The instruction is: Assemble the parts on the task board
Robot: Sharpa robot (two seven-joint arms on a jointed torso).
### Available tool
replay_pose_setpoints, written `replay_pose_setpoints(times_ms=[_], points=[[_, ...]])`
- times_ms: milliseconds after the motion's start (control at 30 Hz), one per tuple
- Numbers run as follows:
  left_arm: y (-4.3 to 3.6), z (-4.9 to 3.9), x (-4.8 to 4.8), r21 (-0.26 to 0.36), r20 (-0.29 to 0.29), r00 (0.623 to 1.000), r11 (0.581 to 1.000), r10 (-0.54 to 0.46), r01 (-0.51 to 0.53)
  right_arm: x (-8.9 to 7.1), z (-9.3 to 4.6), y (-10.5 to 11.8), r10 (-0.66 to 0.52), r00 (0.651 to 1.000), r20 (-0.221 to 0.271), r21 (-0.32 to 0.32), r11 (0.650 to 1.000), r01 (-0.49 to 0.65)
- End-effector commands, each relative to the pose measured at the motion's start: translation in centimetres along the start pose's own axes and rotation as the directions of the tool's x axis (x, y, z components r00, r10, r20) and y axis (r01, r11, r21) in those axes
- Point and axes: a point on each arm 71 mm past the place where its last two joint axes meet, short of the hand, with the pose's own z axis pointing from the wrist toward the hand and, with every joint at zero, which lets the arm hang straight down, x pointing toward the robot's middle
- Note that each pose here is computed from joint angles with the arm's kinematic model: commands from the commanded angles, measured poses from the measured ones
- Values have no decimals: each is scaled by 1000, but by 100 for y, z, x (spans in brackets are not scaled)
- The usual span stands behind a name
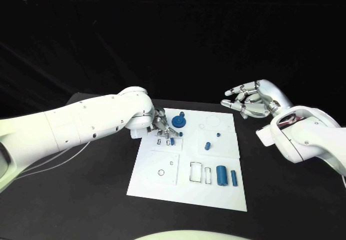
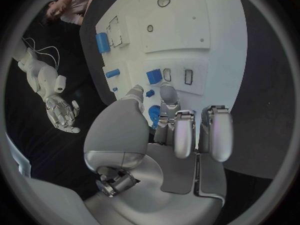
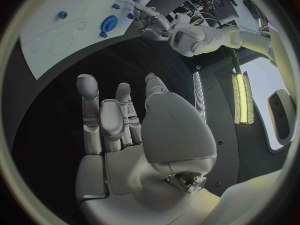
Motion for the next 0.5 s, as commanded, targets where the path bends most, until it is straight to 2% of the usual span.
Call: replay_pose_setpoints(times_ms=[33,500], points=[[-15,5,30,-19,-29,1000,1000,13,-14,10,6,10,-6,1000,-7,-6,1000,6],[-11,27,54,-30,-43,999,999,21,-23,32,13,23,-1,1000,-14,-6,1000,0]])
